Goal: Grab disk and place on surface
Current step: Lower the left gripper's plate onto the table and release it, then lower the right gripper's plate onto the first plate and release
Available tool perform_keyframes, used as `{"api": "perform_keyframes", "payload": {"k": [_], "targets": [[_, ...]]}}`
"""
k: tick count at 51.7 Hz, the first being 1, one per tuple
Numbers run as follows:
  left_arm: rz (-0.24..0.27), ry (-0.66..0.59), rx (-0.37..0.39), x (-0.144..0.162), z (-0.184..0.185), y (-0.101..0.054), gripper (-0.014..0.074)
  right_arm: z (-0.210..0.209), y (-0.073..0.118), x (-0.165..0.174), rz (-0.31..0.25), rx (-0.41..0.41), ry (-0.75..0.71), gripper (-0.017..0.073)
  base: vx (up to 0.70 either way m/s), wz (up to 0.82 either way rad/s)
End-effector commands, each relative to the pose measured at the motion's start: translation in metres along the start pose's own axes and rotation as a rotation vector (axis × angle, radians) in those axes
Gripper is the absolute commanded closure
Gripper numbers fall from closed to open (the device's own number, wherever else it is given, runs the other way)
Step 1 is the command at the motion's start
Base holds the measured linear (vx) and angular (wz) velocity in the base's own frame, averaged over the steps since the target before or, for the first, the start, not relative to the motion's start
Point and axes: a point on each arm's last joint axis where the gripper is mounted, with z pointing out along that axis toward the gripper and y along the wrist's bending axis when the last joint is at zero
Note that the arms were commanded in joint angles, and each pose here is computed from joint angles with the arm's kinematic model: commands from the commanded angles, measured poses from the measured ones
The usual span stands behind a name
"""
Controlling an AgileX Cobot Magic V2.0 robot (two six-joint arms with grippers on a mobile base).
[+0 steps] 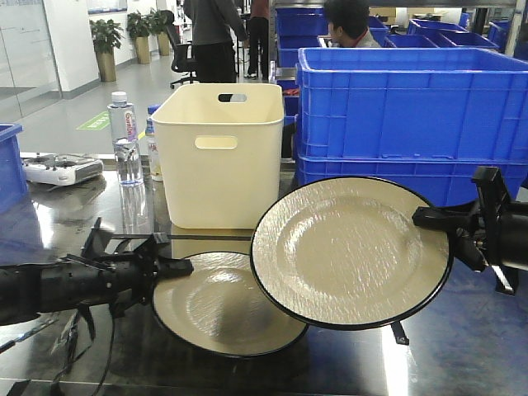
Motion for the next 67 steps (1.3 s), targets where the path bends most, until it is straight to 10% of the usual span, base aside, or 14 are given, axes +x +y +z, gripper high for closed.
{"api": "perform_keyframes", "payload": {"k": [1, 14, 23, 43, 53, 67], "targets": [[0.075, -0.062, 0.131, -0.011, -0.005, -0.042, 0.0522, -0.012, 0.033, -0.004, 0.014, -0.15, -0.054, 0.0568, 0.0, 0.0], [0.164, -0.058, 0.136, -0.01, -0.003, -0.045, 0.0242, -0.012, 0.035, -0.004, 0.023, -0.166, -0.054, 0.0568, 0.0, 0.0], [0.317, -0.027, 0.101, -0.009, -0.004, -0.041, 0.0066, -0.012, 0.035, -0.004, 0.021, -0.168, -0.051, 0.0568, 0.0, 0.0], [0.57, -0.085, 0.046, -0.033, -0.038, -0.039, 0.003, -0.012, 0.034, -0.004, -0.071, -0.159, -0.055, 0.0568, 0.0, 0.0], [0.695, -0.107, 0.176, -0.039, -0.079, -0.076, 0.0111, 0.003, 0.032, -0.002, -0.092, -0.125, -0.087, 0.0568, 0.0, 0.0], [0.839, -0.218, 0.228, -0.04, -0.147, -0.137, 0.0605, 0.064, 0.018, 0.02, -0.024, -0.042, -0.115, 0.0568, 0.0, 0.0]]}}
